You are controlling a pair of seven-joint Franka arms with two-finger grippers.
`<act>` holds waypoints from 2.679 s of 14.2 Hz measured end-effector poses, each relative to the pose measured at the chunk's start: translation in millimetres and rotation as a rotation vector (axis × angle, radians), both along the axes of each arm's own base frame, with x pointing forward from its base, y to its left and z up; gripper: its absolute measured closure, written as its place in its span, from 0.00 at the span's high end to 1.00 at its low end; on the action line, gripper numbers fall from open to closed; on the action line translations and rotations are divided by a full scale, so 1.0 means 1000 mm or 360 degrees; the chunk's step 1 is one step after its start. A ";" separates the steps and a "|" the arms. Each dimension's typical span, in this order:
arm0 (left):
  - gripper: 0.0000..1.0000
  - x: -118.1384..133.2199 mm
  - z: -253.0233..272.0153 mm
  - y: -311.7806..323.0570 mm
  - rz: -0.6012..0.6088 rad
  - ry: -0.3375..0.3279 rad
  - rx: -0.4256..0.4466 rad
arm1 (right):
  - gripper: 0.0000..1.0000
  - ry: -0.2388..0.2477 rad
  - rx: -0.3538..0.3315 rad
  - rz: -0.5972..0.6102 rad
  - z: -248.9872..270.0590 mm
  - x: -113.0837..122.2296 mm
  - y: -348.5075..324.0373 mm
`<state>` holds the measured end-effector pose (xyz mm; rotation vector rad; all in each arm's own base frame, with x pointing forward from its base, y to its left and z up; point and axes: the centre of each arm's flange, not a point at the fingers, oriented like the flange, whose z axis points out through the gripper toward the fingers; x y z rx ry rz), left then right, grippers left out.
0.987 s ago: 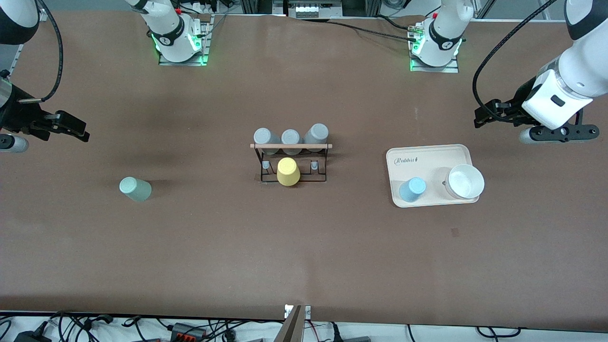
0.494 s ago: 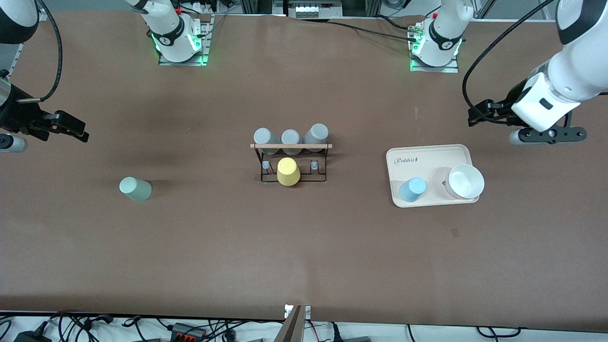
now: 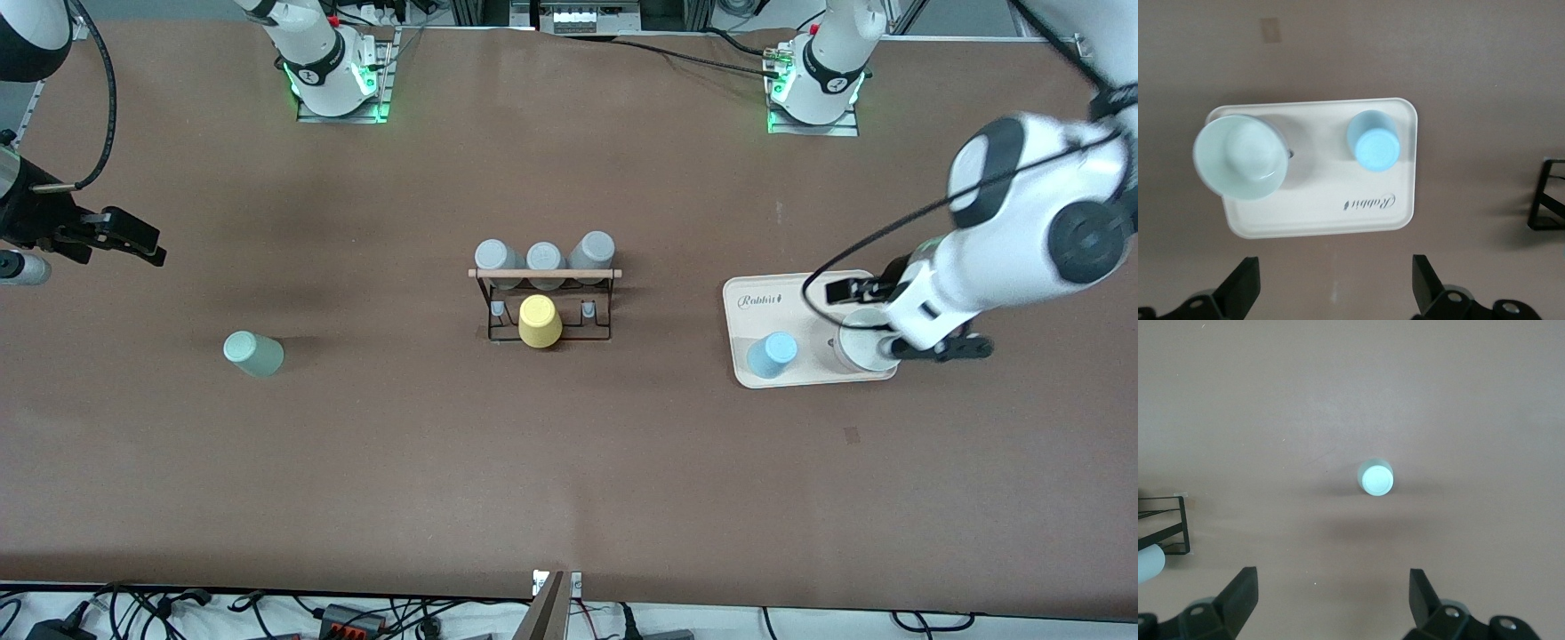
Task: Hang scattered cups on rack with three cups
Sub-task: 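Reach the left gripper down to the light blue cup on the tray, then grasp the blue cup with the left gripper while the right gripper grasps the table cup, then carry the blue cup to the rack and hang it beside the yellow cup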
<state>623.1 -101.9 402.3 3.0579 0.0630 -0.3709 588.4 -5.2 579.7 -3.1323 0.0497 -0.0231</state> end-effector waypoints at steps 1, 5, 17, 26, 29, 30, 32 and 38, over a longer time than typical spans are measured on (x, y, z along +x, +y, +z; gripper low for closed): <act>1.00 0.004 -0.022 -0.009 -0.0017 0.0009 -0.0005 | 1.00 0.0000 0.0000 0.0000 0.000 0.000 0.000; 1.00 0.009 -0.073 -0.022 -0.0032 0.0014 -0.0012 | 1.00 -0.0001 0.0000 -0.0001 0.000 0.000 0.000; 1.00 0.000 -0.164 -0.043 -0.0089 -0.0066 0.0004 | 1.00 0.0135 0.0004 -0.0012 -0.068 0.020 -0.004; 0.87 -0.002 -0.184 -0.051 -0.0110 -0.0076 0.0000 | 1.00 0.0177 -0.0107 0.0180 -0.251 0.052 -0.031; 0.67 0.000 -0.182 -0.048 -0.0213 -0.0093 -0.0021 | 1.00 0.0139 -0.0100 0.0195 -0.300 0.044 -0.034; 0.67 0.003 -0.178 -0.046 -0.0270 -0.0114 -0.0037 | 1.00 0.0126 -0.0098 0.0205 -0.313 0.040 -0.034; 0.67 0.017 -0.155 -0.046 -0.0327 -0.0184 -0.0056 | 1.00 0.0107 -0.0093 0.0239 -0.334 0.032 -0.034; 0.67 0.020 -0.013 -0.186 -0.0507 -0.0381 -0.0108 | 0.96 0.0114 -0.0089 0.0247 -0.345 0.028 -0.039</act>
